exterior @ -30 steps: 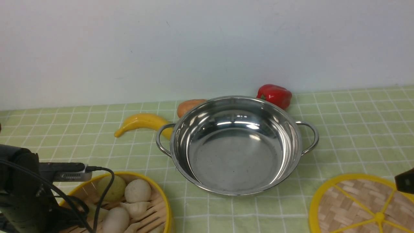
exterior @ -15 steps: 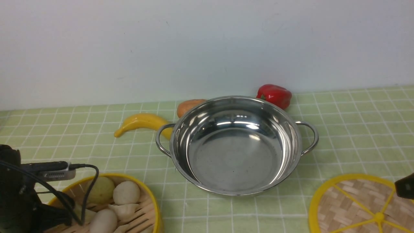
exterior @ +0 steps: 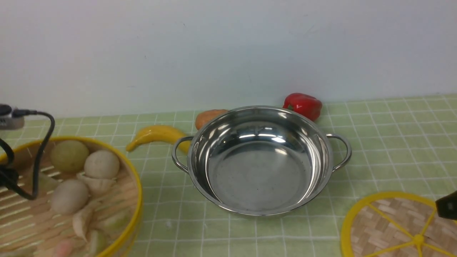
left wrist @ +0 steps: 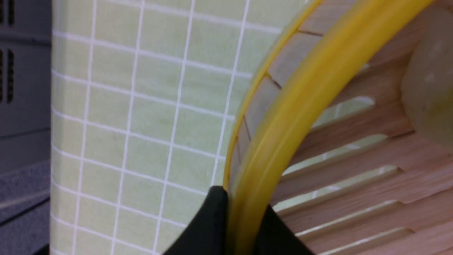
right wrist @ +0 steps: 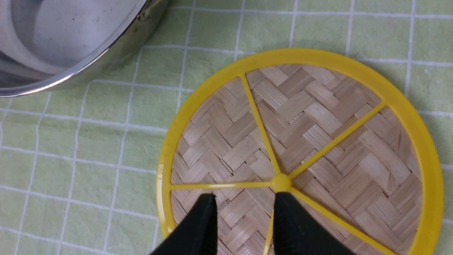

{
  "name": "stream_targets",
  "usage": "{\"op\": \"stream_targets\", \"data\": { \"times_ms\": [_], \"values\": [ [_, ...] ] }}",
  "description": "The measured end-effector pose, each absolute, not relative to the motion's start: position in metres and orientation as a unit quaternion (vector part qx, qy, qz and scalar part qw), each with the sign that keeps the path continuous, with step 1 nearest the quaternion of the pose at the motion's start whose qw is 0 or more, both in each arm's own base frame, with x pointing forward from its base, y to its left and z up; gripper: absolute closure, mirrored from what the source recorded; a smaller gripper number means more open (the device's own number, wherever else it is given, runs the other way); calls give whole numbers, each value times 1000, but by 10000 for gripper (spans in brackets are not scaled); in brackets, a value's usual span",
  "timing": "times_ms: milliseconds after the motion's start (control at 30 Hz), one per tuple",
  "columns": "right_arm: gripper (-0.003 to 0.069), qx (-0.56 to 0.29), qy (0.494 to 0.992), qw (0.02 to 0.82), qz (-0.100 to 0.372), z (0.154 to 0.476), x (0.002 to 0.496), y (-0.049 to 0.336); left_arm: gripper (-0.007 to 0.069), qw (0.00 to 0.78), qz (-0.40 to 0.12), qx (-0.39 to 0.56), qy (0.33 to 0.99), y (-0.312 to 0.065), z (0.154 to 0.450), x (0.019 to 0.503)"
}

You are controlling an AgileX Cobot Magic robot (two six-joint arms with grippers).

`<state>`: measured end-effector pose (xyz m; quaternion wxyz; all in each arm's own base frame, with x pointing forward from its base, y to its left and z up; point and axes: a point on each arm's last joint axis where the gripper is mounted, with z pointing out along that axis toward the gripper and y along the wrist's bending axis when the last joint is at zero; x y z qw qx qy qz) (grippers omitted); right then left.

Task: Place the steamer in the pot on the green tablecloth, and put the lid on the steamer.
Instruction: 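Grasp the rim of the steamer basket holding the buns with the left gripper, then place the bamboo steamer basket with dumplings into the steel pot with the left gripper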

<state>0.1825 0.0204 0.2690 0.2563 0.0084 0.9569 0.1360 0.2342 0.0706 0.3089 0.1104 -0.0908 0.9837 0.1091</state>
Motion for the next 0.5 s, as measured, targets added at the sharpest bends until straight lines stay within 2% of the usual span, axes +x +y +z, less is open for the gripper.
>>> {"op": "stream_targets", "data": {
  "times_ms": [167, 267, 400, 467, 500],
  "values": [
    [415, 8, 957, 256, 136, 269, 183, 20, 596, 170, 54, -76, 981, 61, 346, 246],
    [415, 8, 957, 256, 136, 269, 183, 20, 596, 225, -40, -43, 973, 43, 370, 266],
    [415, 8, 957, 256, 136, 269, 183, 20, 596, 237, -112, 0, 965, 17, 376, 298],
    [415, 8, 957, 256, 136, 269, 183, 20, 596, 237, -123, 19, 964, 4, 376, 313],
    [415, 8, 957, 256, 136, 269, 183, 20, 596, 227, -130, 44, 964, -14, 369, 331]
  ]
}}
